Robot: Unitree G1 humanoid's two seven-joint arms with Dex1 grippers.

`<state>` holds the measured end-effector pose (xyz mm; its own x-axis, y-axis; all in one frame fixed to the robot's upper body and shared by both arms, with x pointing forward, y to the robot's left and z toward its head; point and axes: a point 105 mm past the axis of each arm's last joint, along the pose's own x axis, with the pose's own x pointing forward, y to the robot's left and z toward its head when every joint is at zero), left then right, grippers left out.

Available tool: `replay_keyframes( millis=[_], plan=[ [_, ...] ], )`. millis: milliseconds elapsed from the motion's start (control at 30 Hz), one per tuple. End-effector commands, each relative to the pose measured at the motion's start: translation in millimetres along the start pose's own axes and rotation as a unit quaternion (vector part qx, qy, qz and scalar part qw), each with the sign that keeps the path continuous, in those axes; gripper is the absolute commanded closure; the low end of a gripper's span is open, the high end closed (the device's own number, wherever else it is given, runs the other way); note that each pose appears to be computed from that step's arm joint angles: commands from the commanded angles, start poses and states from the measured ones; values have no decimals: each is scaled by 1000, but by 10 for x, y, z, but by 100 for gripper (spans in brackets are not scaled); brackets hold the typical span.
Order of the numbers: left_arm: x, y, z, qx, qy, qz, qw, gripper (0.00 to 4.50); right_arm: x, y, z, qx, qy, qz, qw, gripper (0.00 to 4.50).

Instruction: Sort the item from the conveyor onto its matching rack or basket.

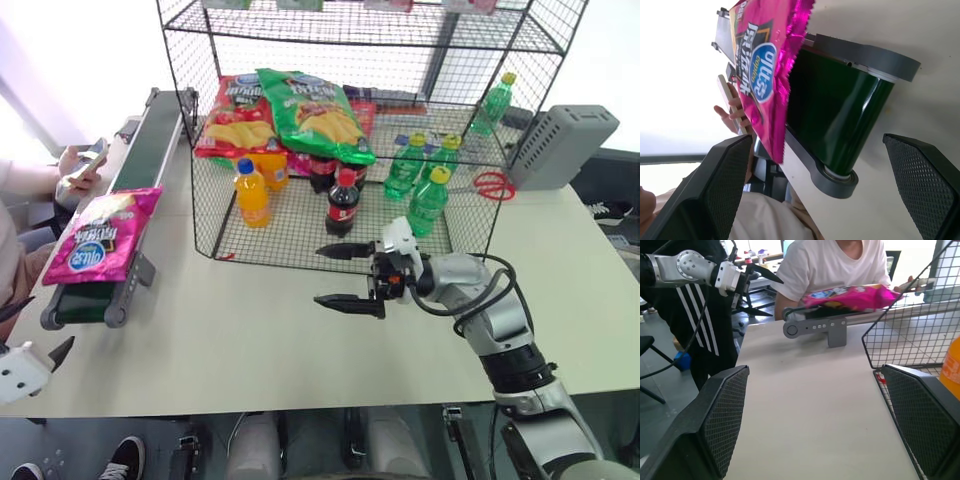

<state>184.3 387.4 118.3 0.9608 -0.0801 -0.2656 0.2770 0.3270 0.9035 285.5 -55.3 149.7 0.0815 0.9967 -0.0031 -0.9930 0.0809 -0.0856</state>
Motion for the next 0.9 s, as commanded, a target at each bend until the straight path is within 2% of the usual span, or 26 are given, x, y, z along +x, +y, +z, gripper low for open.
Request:
replay_keyframes(
  millis=[33, 433, 500, 567, 767, 900],
  plan=[
    [7, 50, 20, 3, -9, 11, 1000, 0, 5, -28, 125, -29, -14, -4, 999, 9],
    [73, -12, 12, -8, -15, 3, 1000, 0, -43, -32, 96, -34, -5, -9, 999, 9],
    [76, -96, 17, -24, -20, -19, 999, 57, -47, -41, 104, -39, -5, -11, 999, 0],
    [75, -103, 15, -43, -22, -19, 999, 135, -57, -65, 118, -42, -4, -14, 999, 0],
    [76, 17, 50, -37, -34, 6, 999, 437, -94, -110, 120, -47, -3, -24, 999, 0],
    [59, 239, 107, -81, -55, 66, 993, 447, -99, -115, 99, -51, 1, -26, 998, 0]
  ],
)
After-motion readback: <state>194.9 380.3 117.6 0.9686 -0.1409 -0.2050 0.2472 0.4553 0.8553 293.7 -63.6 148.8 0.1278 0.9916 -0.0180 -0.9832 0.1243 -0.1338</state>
